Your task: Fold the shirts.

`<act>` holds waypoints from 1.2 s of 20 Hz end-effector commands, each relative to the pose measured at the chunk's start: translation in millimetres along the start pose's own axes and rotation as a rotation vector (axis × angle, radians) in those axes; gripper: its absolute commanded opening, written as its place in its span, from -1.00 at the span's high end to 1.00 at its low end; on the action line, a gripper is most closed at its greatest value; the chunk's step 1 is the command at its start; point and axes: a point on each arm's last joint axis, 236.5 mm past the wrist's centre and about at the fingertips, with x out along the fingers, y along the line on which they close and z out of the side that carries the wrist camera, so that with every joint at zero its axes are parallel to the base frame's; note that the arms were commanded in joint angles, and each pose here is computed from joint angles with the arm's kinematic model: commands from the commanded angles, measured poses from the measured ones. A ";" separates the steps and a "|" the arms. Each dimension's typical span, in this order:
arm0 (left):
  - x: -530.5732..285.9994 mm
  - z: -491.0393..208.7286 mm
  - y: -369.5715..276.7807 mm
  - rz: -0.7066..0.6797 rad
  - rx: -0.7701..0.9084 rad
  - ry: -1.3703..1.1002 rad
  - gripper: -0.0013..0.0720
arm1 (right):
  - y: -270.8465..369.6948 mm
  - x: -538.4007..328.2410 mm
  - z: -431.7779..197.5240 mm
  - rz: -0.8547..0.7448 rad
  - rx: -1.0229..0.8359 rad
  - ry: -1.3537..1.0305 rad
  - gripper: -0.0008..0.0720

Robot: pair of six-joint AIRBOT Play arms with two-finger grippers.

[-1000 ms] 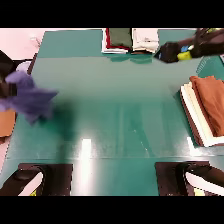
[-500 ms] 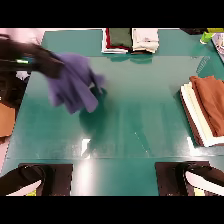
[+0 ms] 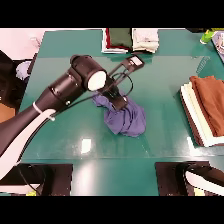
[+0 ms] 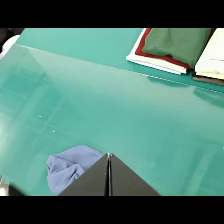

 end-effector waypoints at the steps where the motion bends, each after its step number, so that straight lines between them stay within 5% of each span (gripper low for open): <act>1: 11.9 -18.9 81.7 0.075 -0.180 0.040 -0.69 | 0.3 0.0 -2.0 0.001 0.000 0.009 0.92; 6: 50.4 -76.8 182.4 0.110 -0.489 0.144 -0.69 | 0.0 0.4 -2.3 0.001 0.000 0.010 0.92; 17: 155.3 -107.4 160.9 -0.083 -0.642 0.259 -0.65 | -21.1 41.5 -61.5 -0.014 0.067 0.174 0.92; 20: 154.3 -106.2 159.7 -0.093 -0.613 0.255 0.86 | -27.6 52.5 -87.2 -0.019 0.090 0.244 0.92; 24: 130.5 -99.3 177.0 -0.037 -0.566 0.229 0.89 | -41.3 70.6 -165.9 -0.038 0.186 0.465 0.92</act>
